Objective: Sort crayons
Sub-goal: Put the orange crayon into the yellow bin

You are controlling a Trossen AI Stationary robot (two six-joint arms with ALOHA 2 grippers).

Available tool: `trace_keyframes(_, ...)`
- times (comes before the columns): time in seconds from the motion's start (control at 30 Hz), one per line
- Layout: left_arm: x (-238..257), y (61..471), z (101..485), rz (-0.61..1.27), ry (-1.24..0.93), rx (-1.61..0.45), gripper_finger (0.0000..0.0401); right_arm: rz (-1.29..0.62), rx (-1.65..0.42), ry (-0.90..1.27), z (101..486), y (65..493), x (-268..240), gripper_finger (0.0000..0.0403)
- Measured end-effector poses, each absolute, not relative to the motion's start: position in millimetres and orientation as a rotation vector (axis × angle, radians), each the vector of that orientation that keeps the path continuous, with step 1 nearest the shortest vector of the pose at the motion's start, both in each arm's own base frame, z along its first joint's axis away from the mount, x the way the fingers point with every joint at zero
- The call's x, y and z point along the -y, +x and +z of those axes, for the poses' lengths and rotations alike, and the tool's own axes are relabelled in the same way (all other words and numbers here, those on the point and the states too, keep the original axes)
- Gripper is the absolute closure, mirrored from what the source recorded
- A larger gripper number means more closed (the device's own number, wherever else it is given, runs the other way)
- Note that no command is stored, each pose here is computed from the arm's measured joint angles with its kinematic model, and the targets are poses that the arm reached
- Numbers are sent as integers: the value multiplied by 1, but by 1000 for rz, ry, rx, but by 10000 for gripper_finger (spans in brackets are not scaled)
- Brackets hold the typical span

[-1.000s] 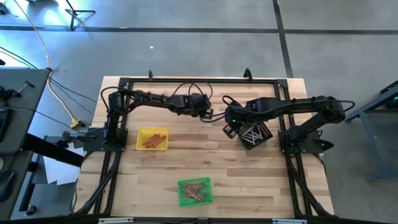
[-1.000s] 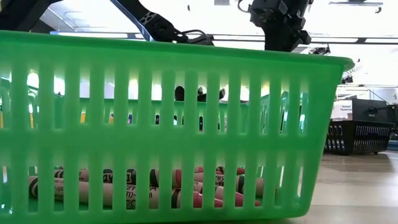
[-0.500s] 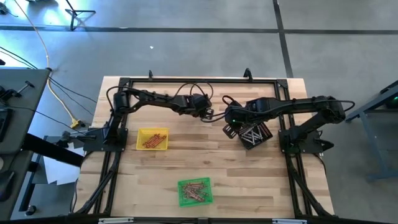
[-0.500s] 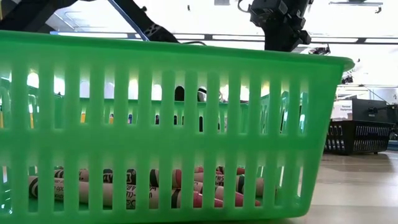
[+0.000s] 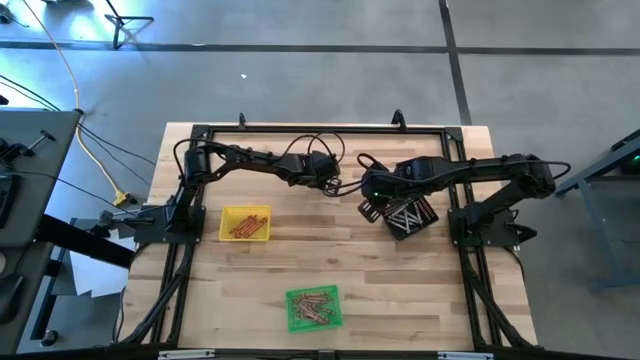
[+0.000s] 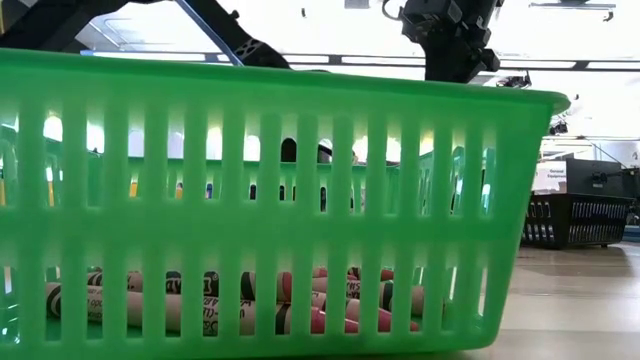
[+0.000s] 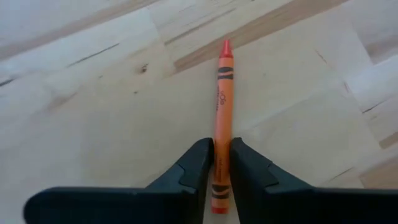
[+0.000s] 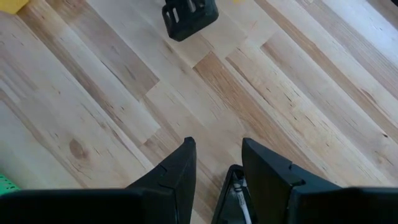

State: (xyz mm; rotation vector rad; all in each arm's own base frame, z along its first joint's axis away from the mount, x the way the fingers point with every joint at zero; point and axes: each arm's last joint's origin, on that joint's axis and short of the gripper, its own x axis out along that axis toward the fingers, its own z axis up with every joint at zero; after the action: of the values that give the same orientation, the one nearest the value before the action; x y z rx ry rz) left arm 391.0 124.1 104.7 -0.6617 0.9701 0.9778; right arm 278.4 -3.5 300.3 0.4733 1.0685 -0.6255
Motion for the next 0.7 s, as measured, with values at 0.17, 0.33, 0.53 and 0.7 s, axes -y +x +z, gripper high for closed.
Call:
trace_keyframes(0.17, -119, 392, 98, 964, -624, -1009, 370, -625, -1066, 474, 300, 279, 4, 279)
trace_keyframes(0.33, -117, 393, 104, 933, -609, -1007, 392, -622, -1059, 476, 301, 279, 3, 279)
trace_keyframes(0.53, -115, 394, 135, 862, -628, -996, 398, -620, -1051, 478, 301, 280, 3, 279)
trace_keyframes(0.7, -112, 394, 172, 814, -639, -907, 398, -618, -1046, 480, 301, 280, 3, 279)
